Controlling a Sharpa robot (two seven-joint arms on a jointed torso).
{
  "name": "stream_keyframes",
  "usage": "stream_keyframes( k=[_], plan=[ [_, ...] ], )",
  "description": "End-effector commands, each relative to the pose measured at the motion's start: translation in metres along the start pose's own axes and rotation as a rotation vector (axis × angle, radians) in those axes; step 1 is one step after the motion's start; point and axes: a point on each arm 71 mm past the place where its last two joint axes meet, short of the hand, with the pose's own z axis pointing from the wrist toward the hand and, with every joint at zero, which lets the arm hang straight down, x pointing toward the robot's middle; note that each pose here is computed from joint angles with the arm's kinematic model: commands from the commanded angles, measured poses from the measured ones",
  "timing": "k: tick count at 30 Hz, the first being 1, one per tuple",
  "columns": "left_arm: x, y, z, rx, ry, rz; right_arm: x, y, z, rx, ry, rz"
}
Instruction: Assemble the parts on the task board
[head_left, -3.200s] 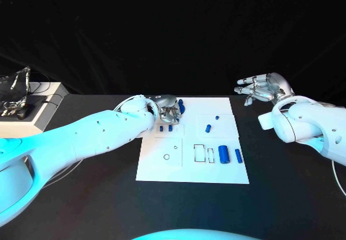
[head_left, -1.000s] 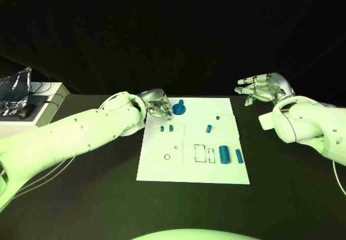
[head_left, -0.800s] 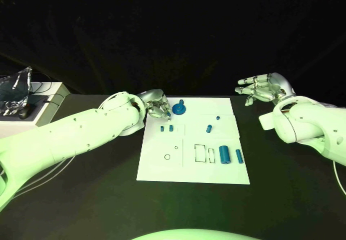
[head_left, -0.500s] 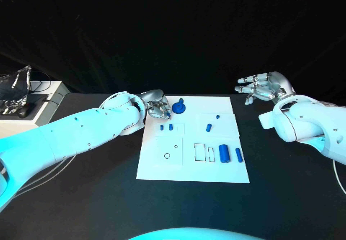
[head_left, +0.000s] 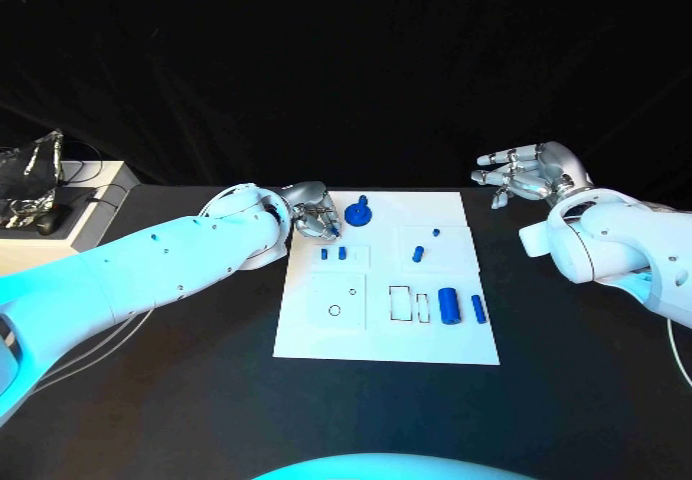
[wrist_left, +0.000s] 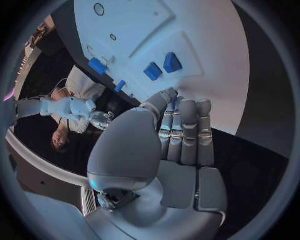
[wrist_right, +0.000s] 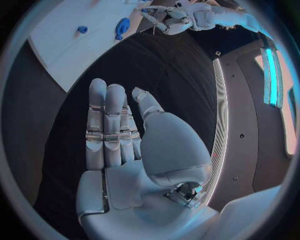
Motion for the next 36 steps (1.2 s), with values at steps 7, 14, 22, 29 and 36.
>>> stream_keyframes(
  k=[7, 14, 22, 29, 36],
  plan=[
    [0.0043, -0.0023, 0.0023, 0.001, 0.015, 0.007, 0.001, 0.002, 0.0, -0.02, 0.007, -0.006],
    [0.0065, -0.0034, 0.0039, 0.0, 0.019, 0.007, 0.001, 0.002, 0.0, -0.02, 0.008, -0.005],
    [0.0096, -0.0043, 0.0054, -0.003, 0.03, 0.011, 0.001, 0.002, 0.0, -0.02, 0.009, -0.005],
    [0.0126, -0.0041, 0.0061, -0.012, 0.052, 0.021, 0.001, 0.002, 0.0, -0.02, 0.011, -0.005],
    [0.0156, -0.0049, 0.006, -0.011, 0.077, 0.026, 0.001, 0.002, 0.0, -0.019, 0.012, -0.005]
  ],
)
